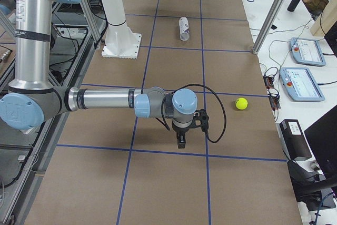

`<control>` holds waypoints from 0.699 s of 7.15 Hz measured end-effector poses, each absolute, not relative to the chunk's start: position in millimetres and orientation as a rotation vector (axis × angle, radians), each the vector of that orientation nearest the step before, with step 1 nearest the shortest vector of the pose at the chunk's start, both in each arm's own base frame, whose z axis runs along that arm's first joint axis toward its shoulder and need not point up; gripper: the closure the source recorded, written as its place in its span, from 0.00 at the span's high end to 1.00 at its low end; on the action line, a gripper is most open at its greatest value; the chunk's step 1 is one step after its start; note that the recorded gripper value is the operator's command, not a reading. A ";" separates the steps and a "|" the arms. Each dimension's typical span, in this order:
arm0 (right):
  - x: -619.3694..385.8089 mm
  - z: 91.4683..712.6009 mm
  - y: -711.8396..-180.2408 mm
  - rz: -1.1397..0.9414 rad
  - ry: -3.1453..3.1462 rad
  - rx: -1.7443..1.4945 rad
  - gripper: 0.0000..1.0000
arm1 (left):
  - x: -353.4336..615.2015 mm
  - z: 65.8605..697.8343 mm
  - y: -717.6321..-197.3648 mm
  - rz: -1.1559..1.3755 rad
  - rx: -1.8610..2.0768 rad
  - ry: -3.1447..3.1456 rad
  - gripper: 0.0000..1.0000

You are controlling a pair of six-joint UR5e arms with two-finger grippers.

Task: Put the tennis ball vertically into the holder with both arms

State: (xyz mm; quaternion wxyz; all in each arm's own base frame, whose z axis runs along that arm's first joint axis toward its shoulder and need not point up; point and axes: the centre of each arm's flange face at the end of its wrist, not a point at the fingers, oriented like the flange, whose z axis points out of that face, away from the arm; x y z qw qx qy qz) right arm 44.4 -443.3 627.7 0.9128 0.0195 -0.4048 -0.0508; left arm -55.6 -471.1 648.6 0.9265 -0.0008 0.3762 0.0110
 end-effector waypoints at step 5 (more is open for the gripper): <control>44.7 626.8 -446.2 -0.108 -0.828 0.047 1.00 | -55.4 638.6 -478.4 0.034 0.021 0.777 1.00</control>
